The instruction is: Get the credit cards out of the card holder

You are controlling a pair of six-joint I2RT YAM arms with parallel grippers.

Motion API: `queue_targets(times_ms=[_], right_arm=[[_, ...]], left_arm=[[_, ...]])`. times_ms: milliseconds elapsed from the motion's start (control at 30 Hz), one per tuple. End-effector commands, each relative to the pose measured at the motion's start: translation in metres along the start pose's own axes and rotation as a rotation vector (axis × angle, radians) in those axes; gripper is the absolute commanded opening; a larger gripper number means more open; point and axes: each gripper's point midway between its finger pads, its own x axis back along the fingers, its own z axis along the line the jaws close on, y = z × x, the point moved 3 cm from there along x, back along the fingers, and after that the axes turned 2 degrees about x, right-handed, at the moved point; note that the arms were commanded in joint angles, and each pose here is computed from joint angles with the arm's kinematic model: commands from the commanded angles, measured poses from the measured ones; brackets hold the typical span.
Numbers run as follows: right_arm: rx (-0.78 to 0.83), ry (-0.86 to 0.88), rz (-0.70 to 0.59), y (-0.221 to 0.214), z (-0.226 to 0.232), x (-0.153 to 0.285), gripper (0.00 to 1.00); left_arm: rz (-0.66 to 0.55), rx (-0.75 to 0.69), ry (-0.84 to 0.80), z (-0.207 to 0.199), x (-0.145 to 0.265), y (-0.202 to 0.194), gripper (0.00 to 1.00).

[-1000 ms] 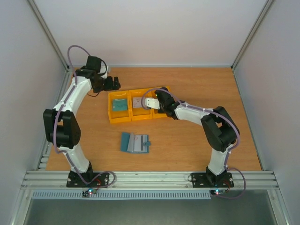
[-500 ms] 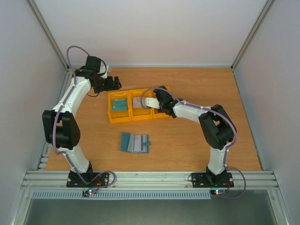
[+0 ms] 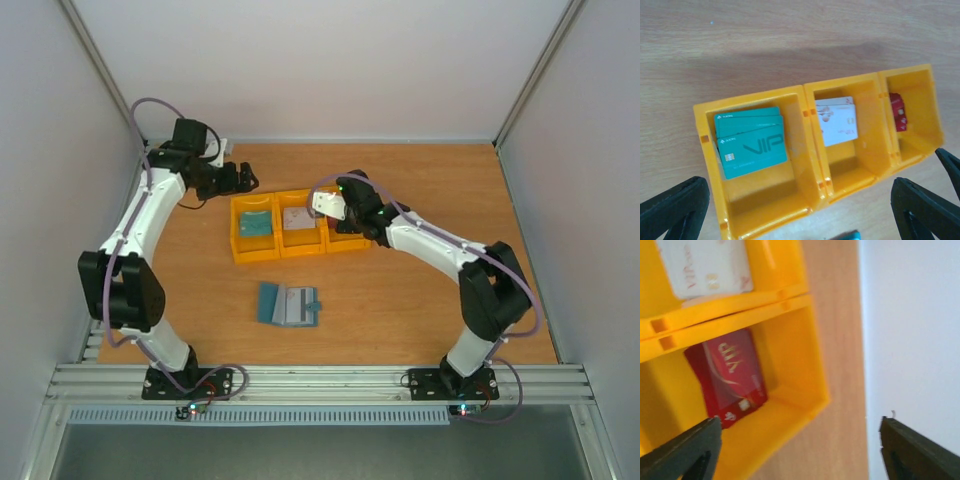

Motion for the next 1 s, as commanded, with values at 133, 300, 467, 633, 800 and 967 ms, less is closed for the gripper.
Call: queue_targets(times_ms=[133, 300, 467, 633, 800, 967], right_arm=[[-0.678, -0.078, -0.314, 0.045, -0.088, 0.142, 0.97], [-1.255, 0.325, -0.299, 0.047, -0.027, 0.165, 0.81], [-1.458, 0.608, -0.041, 0.057, 0.084, 0.141, 0.77], [-1.383, 0.676, 0.132, 0.064, 0.146, 0.121, 0.85], [-1.332, 0.711, 0.267, 0.059, 0.187, 0.084, 0.94], [-1.299, 0.766, 0.302, 0.064, 0.206, 0.066, 0.89]], left_arm=[[0.028, -0.077, -0.101, -0.032, 0.061, -0.034, 0.99], [0.208, -0.344, -0.194, -0.057, 0.077, -0.107, 0.92], [0.427, -0.551, -0.218, -0.053, 0.064, -0.199, 0.99], [0.407, -0.702, -0.2, -0.056, 0.06, -0.213, 0.99], [0.445, -0.641, -0.131, -0.046, 0.02, -0.208, 0.99], [0.56, -0.433, -0.015, -0.032, -0.029, -0.219, 0.99]])
